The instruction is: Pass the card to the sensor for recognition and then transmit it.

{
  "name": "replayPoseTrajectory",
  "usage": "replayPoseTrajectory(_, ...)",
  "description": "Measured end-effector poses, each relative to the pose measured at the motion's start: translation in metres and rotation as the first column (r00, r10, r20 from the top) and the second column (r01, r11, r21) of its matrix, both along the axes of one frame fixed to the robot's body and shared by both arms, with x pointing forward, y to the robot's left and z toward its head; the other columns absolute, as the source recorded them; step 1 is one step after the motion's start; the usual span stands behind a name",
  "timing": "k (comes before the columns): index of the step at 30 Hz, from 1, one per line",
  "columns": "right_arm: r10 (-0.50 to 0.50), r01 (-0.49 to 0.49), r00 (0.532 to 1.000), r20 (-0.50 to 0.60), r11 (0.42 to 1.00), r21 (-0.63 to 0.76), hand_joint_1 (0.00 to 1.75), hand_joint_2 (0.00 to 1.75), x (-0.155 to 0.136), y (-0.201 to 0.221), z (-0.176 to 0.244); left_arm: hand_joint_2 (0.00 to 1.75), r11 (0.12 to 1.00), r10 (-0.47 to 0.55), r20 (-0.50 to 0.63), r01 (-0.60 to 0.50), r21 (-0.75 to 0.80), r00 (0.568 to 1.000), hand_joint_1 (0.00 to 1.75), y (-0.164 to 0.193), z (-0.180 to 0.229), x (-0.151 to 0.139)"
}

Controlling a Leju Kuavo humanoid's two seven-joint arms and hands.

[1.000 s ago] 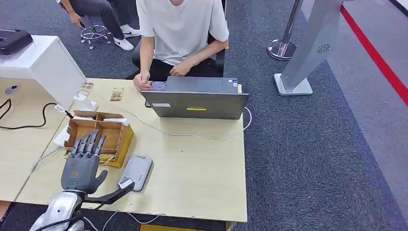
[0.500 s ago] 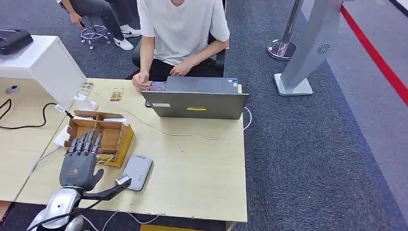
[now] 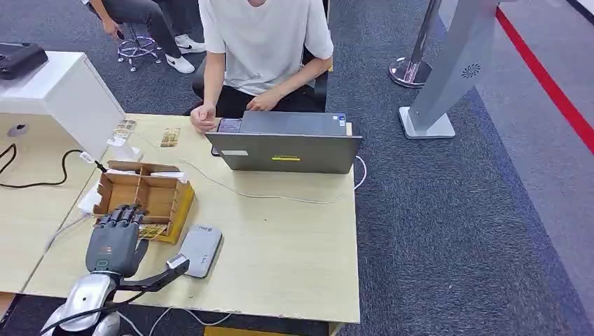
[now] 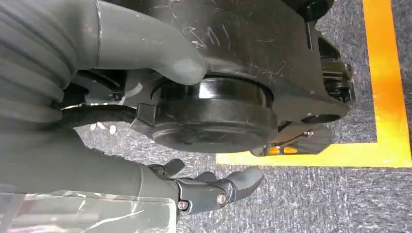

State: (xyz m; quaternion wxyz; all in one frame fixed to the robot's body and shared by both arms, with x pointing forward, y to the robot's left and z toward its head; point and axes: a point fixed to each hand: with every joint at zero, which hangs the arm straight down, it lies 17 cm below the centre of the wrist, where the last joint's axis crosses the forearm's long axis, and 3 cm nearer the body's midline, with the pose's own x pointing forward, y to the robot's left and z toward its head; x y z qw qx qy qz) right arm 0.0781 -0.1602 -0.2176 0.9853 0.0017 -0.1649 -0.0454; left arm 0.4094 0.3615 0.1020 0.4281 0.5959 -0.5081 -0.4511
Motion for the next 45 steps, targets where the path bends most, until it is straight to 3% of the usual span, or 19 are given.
replayPoseTrajectory(28, 0.000, 0.000, 1.000, 0.006, 1.000, -0.001, 0.00, 1.75, 0.001, 0.000, 0.003, 1.75, 0.999, -0.027, 0.011, 0.027, -0.038, 1.000, 1.75, -0.009, 0.001, -0.001)
replayPoseTrajectory(36, -0.032, 0.032, 0.999, 0.008, 0.999, -0.012, 0.00, 1.75, -0.002, -0.002, 0.006, 1.75, 0.997, -0.081, 0.153, 0.081, 0.008, 0.985, 1.75, -0.032, 0.056, -0.012)
replayPoseTrajectory(41, -0.043, 0.043, 0.999, 0.010, 0.999, -0.019, 0.00, 1.75, -0.003, -0.004, 0.009, 1.75, 0.987, -0.139, 0.314, 0.156, -0.029, 0.939, 1.75, -0.054, 0.123, -0.017)
replayPoseTrajectory(45, -0.038, 0.038, 0.999, 0.023, 0.999, -0.002, 0.00, 1.75, 0.000, -0.001, 0.010, 1.75, 0.979, -0.143, 0.405, 0.189, -0.074, 0.903, 1.75, -0.062, 0.175, 0.001)
